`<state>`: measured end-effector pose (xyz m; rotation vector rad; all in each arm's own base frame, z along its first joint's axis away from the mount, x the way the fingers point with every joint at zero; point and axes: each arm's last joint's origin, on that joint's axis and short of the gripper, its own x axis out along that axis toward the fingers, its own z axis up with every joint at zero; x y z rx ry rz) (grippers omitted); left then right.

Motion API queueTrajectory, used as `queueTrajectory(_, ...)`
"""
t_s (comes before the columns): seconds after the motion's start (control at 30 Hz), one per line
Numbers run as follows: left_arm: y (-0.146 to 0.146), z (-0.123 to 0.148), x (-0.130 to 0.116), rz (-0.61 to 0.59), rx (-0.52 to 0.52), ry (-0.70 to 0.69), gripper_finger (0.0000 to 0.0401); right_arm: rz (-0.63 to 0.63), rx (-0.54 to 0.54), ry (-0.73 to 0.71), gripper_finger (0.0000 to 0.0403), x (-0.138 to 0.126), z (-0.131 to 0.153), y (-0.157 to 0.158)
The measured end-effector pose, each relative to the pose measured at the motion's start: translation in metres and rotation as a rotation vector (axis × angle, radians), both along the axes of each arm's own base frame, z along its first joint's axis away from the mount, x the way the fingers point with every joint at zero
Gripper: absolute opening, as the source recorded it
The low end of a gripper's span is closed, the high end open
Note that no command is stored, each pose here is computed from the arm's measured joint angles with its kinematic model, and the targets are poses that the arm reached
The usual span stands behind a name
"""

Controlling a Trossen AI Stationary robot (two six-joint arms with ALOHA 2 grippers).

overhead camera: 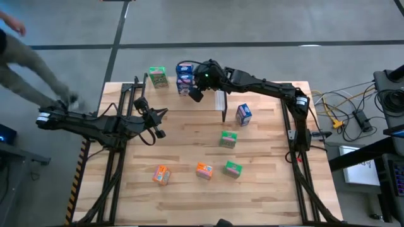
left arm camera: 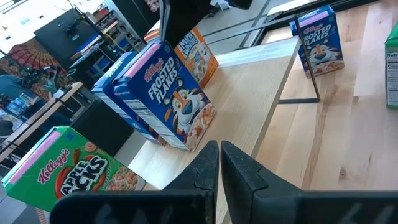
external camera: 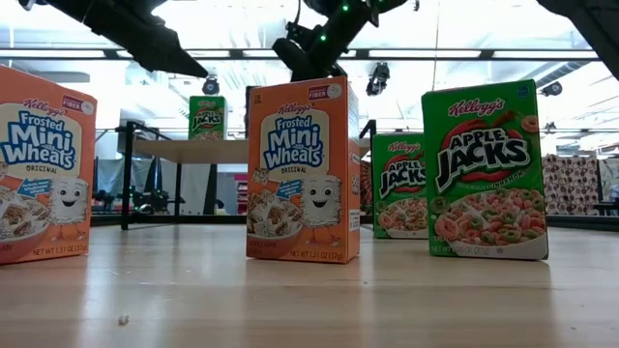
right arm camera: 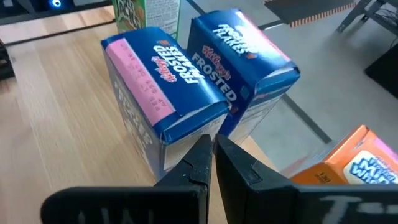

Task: Stack cereal on shelf
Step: Put the bottom blue cereal box on the shelf aligned with the other blue cereal box

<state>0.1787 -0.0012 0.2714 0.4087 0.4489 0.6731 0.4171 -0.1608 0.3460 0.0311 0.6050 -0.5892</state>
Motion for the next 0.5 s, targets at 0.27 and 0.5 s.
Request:
queueTrajectory(0.27,-0.0001,0.0,0.0,0.0,0.0,0.001,0.0001,0.001,-0.001,0.001,0.0013,0.0001,-0.0009,0.0)
queueTrajectory(0.5,0.0,-0.0001,0.0,0.0,0.0,0.001,0.0001,0.018,0.006,0.022,0.0013,-0.0041,0.0065,0.0092)
